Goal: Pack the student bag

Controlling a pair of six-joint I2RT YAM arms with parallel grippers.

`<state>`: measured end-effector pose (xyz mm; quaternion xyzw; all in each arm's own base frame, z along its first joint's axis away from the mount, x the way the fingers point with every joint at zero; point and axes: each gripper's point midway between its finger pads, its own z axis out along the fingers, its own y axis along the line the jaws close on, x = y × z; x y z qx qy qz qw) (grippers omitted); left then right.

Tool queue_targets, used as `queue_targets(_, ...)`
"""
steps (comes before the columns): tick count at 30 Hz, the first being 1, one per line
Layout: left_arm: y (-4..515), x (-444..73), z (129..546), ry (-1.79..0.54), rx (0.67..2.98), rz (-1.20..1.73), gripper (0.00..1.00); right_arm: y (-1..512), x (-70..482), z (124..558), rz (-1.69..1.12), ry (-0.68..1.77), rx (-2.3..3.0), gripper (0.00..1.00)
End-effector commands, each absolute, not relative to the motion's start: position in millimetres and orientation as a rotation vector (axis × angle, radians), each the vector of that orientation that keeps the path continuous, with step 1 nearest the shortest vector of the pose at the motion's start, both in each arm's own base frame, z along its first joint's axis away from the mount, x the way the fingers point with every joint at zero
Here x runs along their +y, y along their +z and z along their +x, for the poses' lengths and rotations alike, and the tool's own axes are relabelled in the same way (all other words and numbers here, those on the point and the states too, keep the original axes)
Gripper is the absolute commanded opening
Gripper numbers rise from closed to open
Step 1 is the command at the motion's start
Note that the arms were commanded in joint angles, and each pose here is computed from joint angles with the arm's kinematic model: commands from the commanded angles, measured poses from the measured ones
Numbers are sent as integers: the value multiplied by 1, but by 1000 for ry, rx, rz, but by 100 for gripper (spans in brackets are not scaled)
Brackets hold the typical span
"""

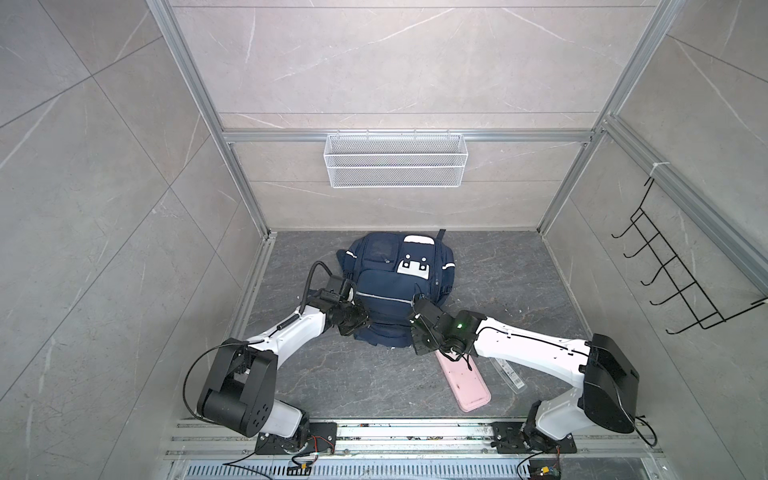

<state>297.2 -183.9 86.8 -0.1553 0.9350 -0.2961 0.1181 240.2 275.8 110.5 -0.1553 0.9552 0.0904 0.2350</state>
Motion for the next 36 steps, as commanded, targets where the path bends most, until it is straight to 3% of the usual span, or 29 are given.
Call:
queue_targets(1,100,-158,309,-775,2669,-463,0,110,235,243,-386,149,2643,0)
queue_targets(8,107,-139,316,-761,2634,-500,0,114,194,266,-256,147,2647,0)
queue_targets(26,122,-155,353,-818,2617,-441,4,121,250,262,-343,326,2644,0)
queue_targets(28,125,-156,354,-819,2622,-421,13,124,261,262,-360,343,2635,0)
queue_targets(30,127,-160,350,-838,2651,-394,34,131,276,261,-393,362,2620,0)
queue_targets(32,133,-163,344,-864,2661,-370,48,140,291,260,-429,374,2597,0)
queue_targets(36,144,-158,326,-861,2648,-372,54,144,317,261,-485,406,2578,0)
